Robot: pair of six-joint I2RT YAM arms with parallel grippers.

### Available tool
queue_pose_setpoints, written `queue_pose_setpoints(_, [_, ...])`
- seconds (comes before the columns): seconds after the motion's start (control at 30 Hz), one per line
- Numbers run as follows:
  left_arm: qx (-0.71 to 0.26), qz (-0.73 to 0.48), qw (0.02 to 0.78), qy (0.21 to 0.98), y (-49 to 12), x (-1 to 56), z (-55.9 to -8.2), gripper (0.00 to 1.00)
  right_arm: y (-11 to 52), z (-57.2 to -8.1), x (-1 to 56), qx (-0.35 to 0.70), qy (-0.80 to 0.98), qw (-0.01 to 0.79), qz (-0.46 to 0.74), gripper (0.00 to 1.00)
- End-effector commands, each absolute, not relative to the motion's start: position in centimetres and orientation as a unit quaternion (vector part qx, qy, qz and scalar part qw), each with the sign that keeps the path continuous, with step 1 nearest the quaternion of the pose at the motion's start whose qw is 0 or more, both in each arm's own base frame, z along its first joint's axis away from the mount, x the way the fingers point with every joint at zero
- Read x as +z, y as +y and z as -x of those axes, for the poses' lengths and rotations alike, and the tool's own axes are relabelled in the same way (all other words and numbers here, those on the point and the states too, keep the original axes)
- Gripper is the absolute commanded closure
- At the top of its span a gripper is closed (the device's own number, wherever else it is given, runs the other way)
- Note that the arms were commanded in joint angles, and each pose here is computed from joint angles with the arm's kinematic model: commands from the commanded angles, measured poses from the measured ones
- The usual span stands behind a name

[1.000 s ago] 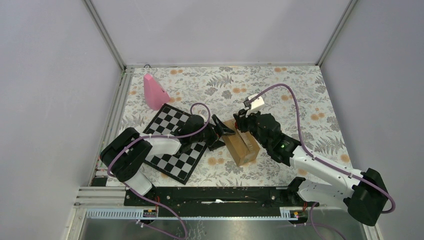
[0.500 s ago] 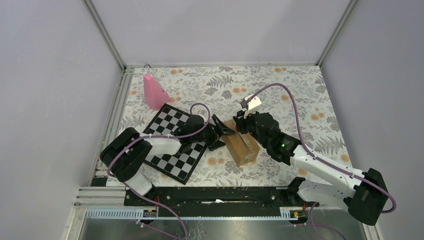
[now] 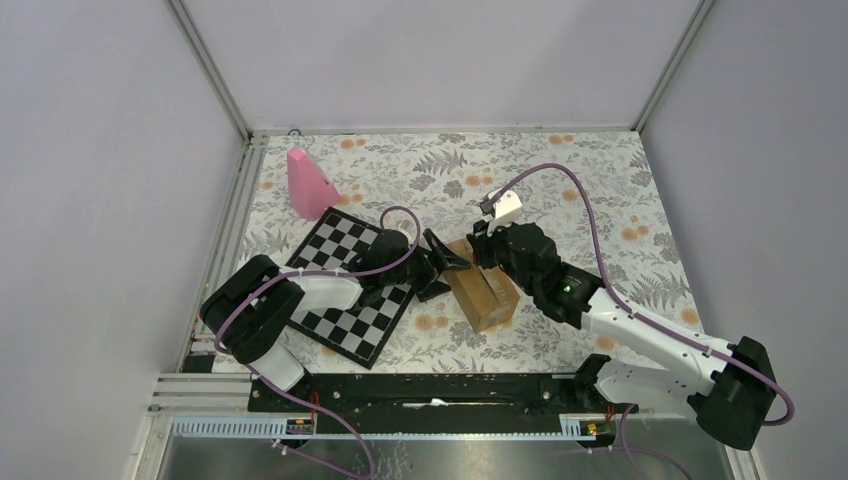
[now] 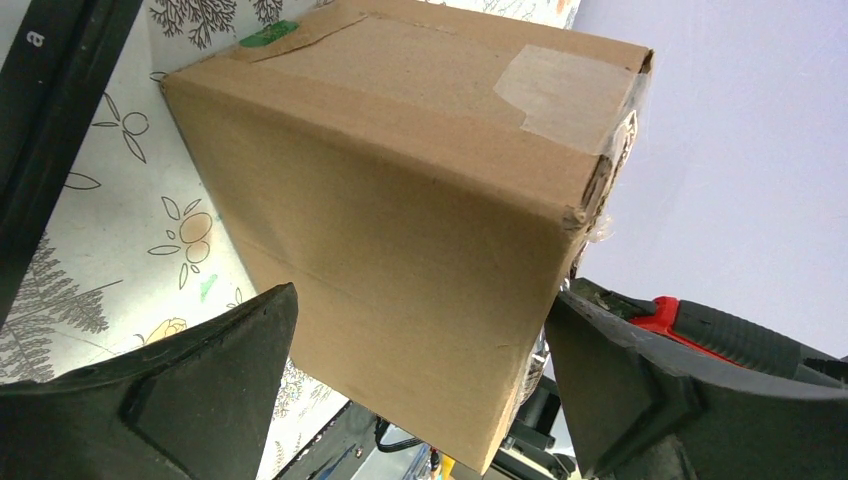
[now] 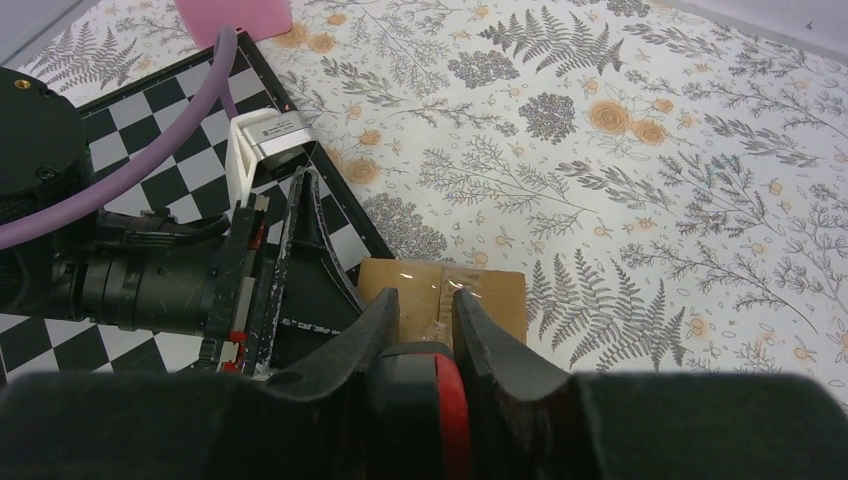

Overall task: Unpack the express box
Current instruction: Cut the express box at the center of the board.

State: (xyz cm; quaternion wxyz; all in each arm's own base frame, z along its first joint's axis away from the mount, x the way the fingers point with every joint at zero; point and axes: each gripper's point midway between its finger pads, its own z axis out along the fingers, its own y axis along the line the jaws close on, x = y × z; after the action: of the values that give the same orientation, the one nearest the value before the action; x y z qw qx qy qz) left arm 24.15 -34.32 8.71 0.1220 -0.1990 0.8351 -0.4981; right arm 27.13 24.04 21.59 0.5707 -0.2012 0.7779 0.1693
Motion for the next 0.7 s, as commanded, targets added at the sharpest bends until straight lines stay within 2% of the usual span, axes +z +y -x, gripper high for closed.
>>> queue_pose_setpoints(0.0, [-0.374,0.266,0.13,0.879,-30.1,2.0,-24.0,0.01,25.1,-26.1,22.5,0.196,0.781,0.561,0.194,1.0])
queue_pose_setpoints(0.67, [-0.371,0.273,0.137,0.877,-30.1,2.2,-24.2,0.01,23.8,-24.6,22.7,0.193,0.797,0.542,0.182,1.0])
